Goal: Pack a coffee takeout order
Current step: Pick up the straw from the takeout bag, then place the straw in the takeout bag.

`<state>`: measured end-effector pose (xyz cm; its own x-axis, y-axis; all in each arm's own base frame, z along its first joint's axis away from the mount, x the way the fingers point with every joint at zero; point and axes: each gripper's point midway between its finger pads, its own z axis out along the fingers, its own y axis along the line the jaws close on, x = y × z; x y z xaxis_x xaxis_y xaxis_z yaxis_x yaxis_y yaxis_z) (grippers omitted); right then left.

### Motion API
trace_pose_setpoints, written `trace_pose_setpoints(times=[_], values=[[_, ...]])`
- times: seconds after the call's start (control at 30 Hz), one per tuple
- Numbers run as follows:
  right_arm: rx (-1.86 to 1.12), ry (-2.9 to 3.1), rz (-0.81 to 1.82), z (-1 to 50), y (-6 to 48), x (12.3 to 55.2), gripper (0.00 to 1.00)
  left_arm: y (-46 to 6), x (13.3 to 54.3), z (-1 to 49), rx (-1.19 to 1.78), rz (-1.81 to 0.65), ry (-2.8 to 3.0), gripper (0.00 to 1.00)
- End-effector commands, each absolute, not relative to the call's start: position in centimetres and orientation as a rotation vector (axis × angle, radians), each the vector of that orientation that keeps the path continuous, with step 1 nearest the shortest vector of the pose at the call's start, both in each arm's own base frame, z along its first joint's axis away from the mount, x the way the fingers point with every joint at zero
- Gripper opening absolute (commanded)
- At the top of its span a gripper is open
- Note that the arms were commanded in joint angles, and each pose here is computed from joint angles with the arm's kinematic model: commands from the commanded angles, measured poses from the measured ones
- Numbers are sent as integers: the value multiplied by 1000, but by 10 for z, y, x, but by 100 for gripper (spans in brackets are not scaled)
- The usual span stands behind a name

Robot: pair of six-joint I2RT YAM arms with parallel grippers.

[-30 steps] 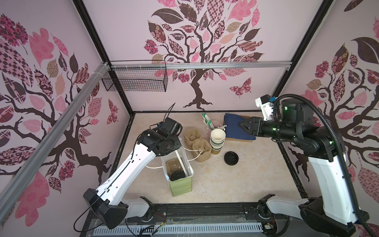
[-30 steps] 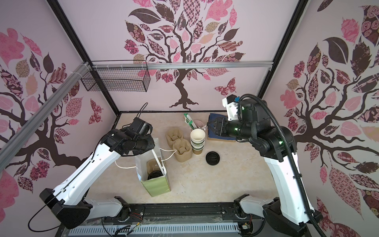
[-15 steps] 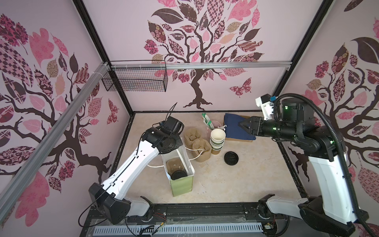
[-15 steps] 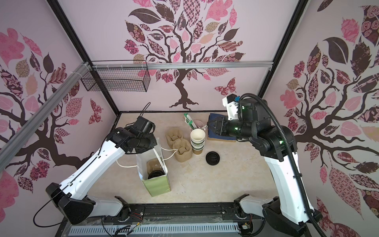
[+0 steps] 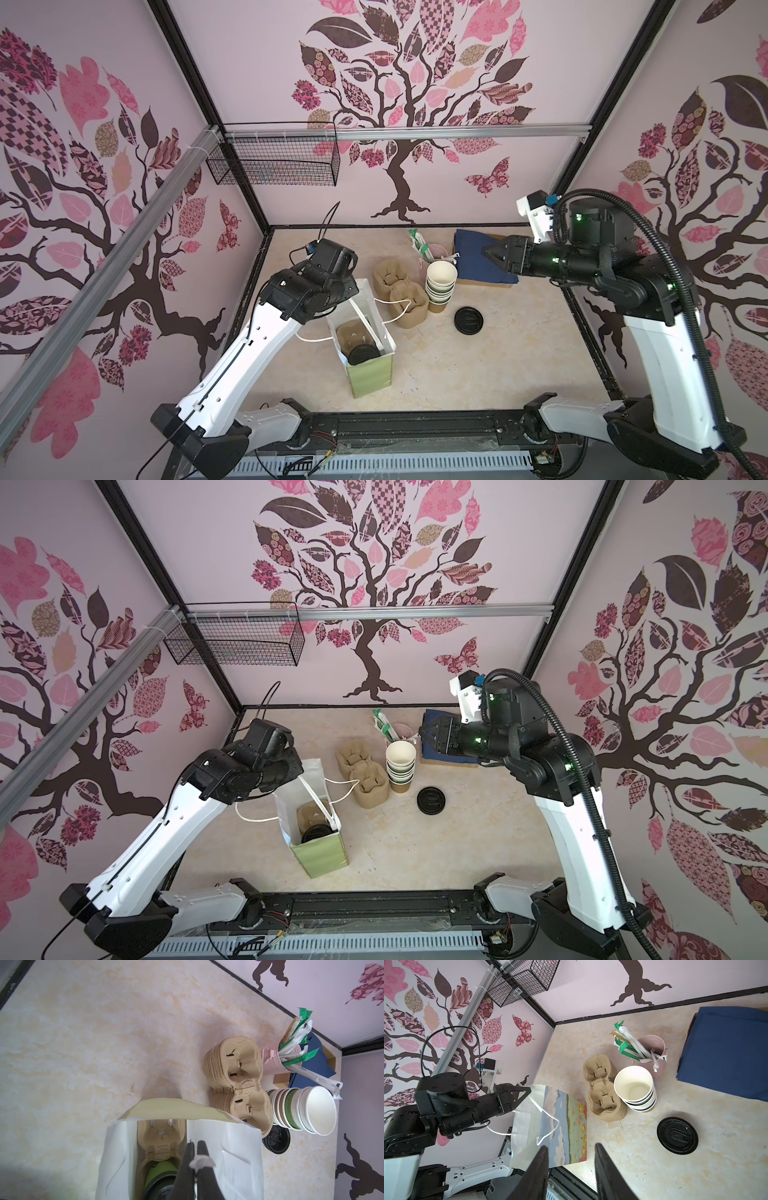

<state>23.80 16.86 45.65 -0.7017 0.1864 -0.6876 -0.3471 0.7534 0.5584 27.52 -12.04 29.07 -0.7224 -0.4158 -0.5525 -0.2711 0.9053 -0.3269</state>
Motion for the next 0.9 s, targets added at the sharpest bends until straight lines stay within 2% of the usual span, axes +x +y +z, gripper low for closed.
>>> trace_pose_setpoints(times=[0.0,0.17,0.3,0.4,0.6,0.73,0.87], values=[[-103,2195,904,456,170,237,39,-113,284,301,-484,-273,2338,0],[-101,2198,906,455,170,238,39,-112,289,306,-472,-290,2267,2],[-101,2198,913,455,171,238,39,-110,289,296,-487,-289,2264,22],[-102,2201,915,454,172,239,39,-109,286,299,-493,-301,2252,30],[-115,2215,928,451,177,242,39,-97,277,336,-461,-301,2183,43],[-123,2236,929,444,180,247,39,-84,263,365,-431,-293,2138,43],[-106,2288,895,425,181,255,39,-60,245,396,-413,-225,2080,49]])
